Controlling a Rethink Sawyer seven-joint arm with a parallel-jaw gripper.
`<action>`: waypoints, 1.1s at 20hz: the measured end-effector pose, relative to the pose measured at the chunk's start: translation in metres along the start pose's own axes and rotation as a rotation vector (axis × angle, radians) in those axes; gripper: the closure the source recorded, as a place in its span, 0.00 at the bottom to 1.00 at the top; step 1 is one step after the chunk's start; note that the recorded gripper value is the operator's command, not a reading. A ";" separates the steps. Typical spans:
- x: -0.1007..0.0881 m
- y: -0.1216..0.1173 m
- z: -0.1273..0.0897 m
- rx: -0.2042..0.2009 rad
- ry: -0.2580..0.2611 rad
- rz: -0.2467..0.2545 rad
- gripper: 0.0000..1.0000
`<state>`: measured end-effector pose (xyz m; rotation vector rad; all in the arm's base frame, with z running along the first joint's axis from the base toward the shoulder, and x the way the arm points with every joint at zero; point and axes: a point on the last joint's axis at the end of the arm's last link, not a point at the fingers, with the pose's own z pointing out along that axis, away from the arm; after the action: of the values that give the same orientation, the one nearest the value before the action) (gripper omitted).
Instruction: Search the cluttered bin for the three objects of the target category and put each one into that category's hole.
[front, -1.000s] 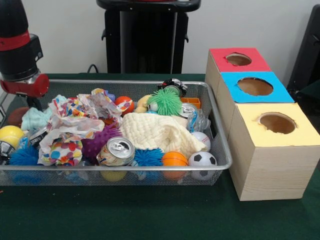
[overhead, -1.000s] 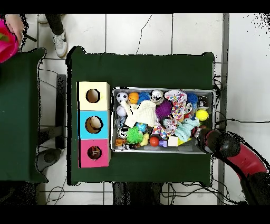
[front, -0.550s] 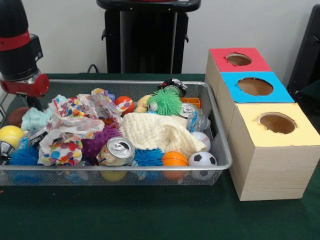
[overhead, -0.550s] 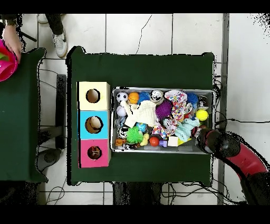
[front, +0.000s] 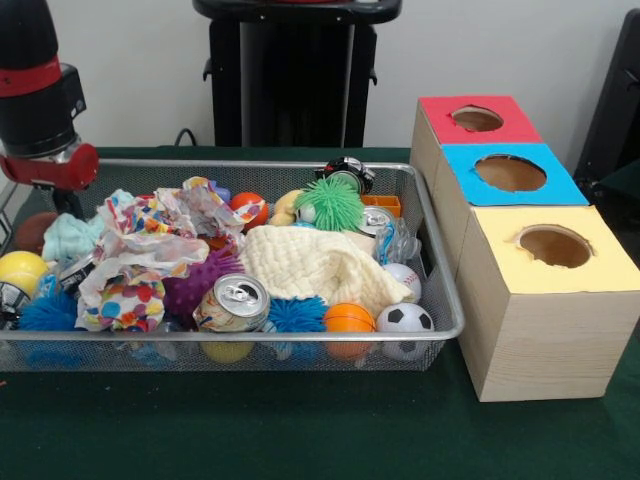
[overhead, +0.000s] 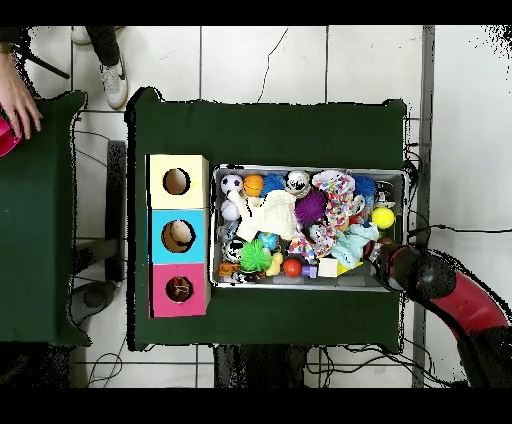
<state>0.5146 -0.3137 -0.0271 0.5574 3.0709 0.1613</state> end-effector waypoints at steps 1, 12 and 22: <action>0.000 0.000 0.000 0.002 0.000 -0.004 1.00; 0.000 0.000 -0.002 0.006 -0.002 -0.009 1.00; 0.001 0.004 -0.037 0.052 -0.021 -0.034 1.00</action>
<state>0.5140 -0.3137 0.0097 0.5054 3.0703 0.0742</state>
